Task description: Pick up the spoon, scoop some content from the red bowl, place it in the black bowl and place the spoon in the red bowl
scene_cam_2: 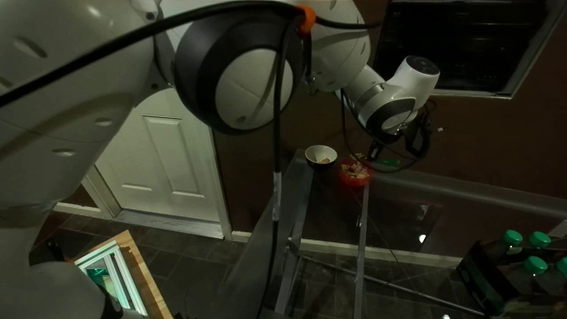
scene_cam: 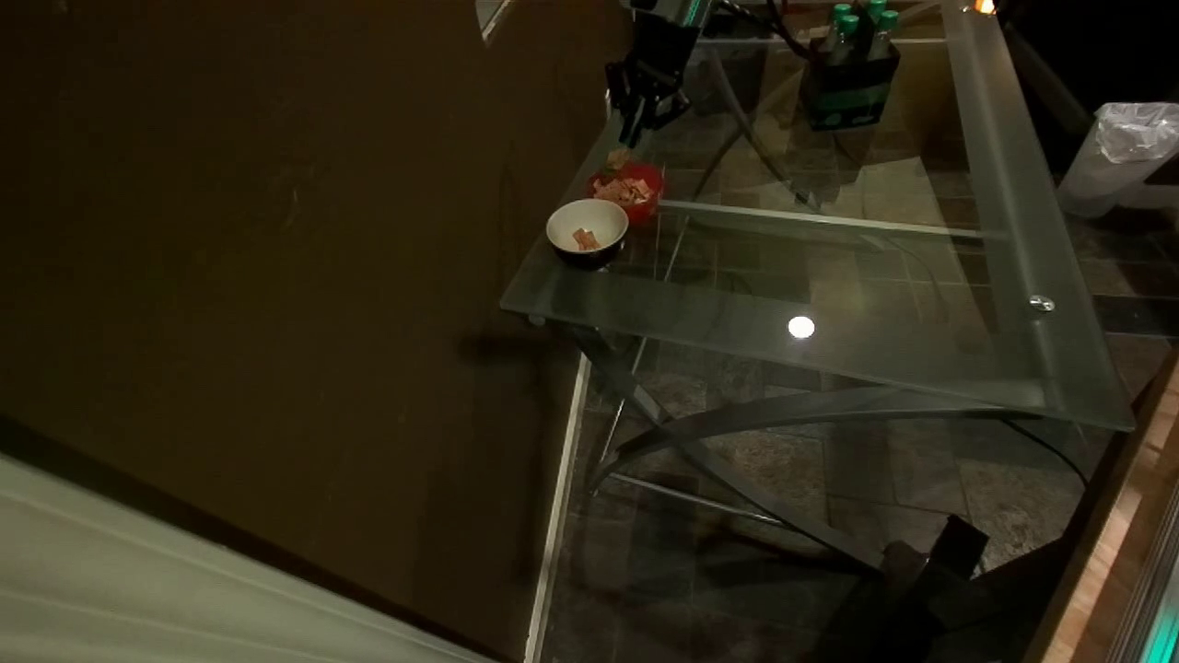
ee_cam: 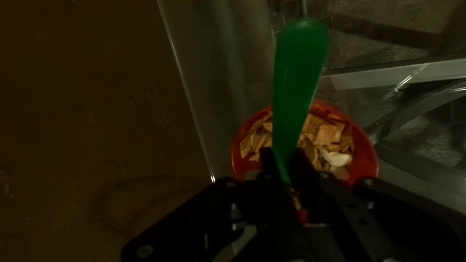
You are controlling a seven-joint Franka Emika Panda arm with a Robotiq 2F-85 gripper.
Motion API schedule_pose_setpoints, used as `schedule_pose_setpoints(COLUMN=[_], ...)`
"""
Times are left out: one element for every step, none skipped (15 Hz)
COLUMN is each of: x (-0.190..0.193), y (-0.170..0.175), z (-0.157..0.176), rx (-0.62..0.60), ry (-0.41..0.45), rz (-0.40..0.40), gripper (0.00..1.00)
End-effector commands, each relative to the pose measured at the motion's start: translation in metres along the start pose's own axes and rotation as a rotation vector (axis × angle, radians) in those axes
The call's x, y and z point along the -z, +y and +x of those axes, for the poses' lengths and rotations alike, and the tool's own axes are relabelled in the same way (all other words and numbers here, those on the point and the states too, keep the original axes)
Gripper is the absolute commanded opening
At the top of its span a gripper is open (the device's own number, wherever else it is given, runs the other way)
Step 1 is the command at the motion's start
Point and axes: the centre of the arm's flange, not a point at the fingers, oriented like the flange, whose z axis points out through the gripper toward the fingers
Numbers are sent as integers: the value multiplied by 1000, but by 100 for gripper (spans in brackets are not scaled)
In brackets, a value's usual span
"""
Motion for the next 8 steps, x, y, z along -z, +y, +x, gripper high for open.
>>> schedule_pose_setpoints(x=[14,14,14,12,10,7,4,0], y=[1,4,7,11,13,14,14,14], z=[31,39,47,56,64,73,81,88], rx=[0,2,5,9,14,16,21,24], ry=[13,14,14,11,17,15,21,23], rz=[28,31,35,44,56,66,80,93], gripper=[4,4,4,4,4,4,4,4])
